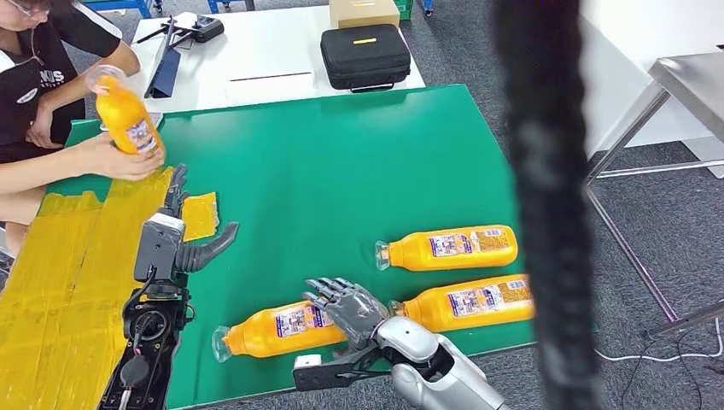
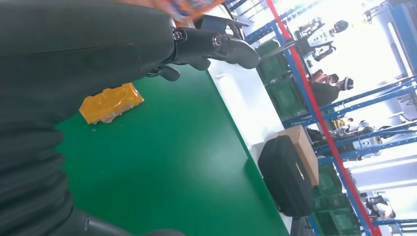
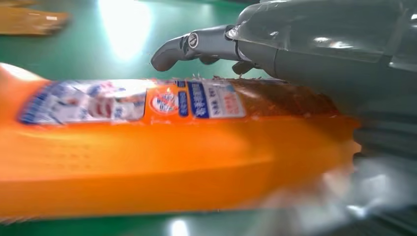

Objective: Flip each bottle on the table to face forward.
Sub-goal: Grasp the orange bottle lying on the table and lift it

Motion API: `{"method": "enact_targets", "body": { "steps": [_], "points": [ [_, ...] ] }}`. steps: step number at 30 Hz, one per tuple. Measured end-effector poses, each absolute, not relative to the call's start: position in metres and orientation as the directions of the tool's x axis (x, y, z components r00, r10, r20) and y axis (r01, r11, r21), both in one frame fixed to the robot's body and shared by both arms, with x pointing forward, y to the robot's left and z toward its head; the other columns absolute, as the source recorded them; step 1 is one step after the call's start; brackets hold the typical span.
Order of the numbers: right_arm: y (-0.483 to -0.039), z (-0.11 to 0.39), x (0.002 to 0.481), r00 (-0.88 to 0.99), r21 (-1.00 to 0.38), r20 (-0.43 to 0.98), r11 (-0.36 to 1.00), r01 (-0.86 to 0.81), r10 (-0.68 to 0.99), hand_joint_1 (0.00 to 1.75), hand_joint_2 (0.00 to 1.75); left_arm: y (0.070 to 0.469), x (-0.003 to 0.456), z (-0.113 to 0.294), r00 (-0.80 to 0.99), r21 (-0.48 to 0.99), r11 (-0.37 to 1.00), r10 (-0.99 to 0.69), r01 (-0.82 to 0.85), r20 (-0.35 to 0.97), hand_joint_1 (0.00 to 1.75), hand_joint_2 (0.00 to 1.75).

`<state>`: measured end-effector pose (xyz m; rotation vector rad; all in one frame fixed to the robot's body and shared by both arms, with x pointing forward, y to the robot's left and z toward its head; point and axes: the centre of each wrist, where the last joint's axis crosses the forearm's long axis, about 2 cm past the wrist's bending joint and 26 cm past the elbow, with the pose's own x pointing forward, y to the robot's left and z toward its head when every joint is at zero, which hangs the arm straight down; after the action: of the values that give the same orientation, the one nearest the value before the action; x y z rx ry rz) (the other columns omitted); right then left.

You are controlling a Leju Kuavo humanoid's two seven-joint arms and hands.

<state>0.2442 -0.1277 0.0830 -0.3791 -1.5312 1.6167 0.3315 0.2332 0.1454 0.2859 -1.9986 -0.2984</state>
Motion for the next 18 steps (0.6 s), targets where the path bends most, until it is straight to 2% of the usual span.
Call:
{"method": "enact_targets", "body": {
  "steps": [2,4,6,8,12,18],
  "points": [
    [-0.124,0.080,0.245,-0.558,-0.936,0.284,0.099,-0.338,0.780,0.15,1.75,0.232,0.329,0.145,-0.427,0.333,0.941,-0.329,-0.067,0.842,0.00,1.75],
    [-0.120,0.078,0.245,-0.534,-0.946,0.248,0.083,-0.314,0.808,0.40,1.75,0.230,0.326,0.145,-0.433,0.334,0.941,-0.327,-0.063,0.840,0.00,1.75],
    [-0.117,0.075,0.246,-0.518,-0.953,0.221,0.070,-0.295,0.827,1.03,1.75,0.227,0.324,0.146,-0.440,0.335,0.941,-0.325,-0.058,0.837,0.00,1.75],
    [-0.114,0.073,0.246,-0.502,-0.958,0.199,0.058,-0.282,0.842,1.47,1.75,0.225,0.322,0.147,-0.448,0.335,0.941,-0.322,-0.053,0.834,0.00,1.75],
    [-0.109,0.068,0.248,-0.470,-0.960,0.172,0.040,-0.277,0.865,1.74,1.75,0.219,0.320,0.150,-0.464,0.333,0.942,-0.313,-0.042,0.829,0.00,1.75],
    [-0.106,0.066,0.253,-0.436,-0.959,0.221,0.114,-0.258,0.872,1.75,1.75,0.212,0.318,0.154,-0.482,0.327,0.945,-0.301,-0.032,0.823,0.00,1.75]
  ]
}}
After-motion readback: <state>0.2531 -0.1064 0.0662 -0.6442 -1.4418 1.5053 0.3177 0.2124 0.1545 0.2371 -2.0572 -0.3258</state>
